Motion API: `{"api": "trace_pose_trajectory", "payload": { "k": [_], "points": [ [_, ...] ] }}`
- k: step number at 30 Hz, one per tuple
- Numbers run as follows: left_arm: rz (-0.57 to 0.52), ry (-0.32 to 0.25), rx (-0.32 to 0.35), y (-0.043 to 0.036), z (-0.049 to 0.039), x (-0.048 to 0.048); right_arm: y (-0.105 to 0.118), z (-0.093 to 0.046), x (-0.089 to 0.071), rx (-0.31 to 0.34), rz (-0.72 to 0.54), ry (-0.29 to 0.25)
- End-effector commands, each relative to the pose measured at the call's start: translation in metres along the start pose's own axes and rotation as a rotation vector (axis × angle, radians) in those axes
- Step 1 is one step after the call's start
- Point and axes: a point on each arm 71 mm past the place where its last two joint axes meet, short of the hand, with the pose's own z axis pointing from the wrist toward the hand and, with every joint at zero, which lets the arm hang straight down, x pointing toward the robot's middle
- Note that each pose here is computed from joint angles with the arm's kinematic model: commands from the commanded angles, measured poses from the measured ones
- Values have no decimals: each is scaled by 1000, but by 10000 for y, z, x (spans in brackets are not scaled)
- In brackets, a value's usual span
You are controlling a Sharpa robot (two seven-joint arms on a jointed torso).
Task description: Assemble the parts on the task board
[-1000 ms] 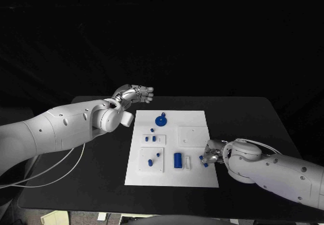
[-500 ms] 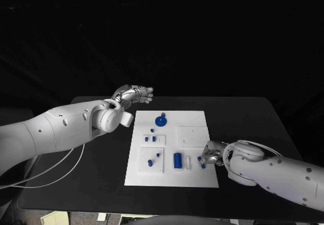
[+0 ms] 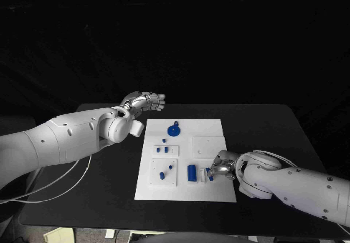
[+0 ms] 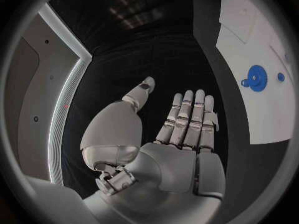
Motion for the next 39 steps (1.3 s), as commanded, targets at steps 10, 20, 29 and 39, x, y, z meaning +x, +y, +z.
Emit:
{"api": "trace_pose_trajectory", "payload": {
  "k": [10,20,29,39],
  "points": [
    [-8,15,9,-17,5,31,52,74,78,19,28,92],
    [-8,16,9,-17,8,37,107,107,86,8,9,78],
    [-8,16,9,-18,9,39,72,165,61,21,8,69],
    [-8,17,8,-17,9,42,102,171,96,12,-9,86]
  ]
}}
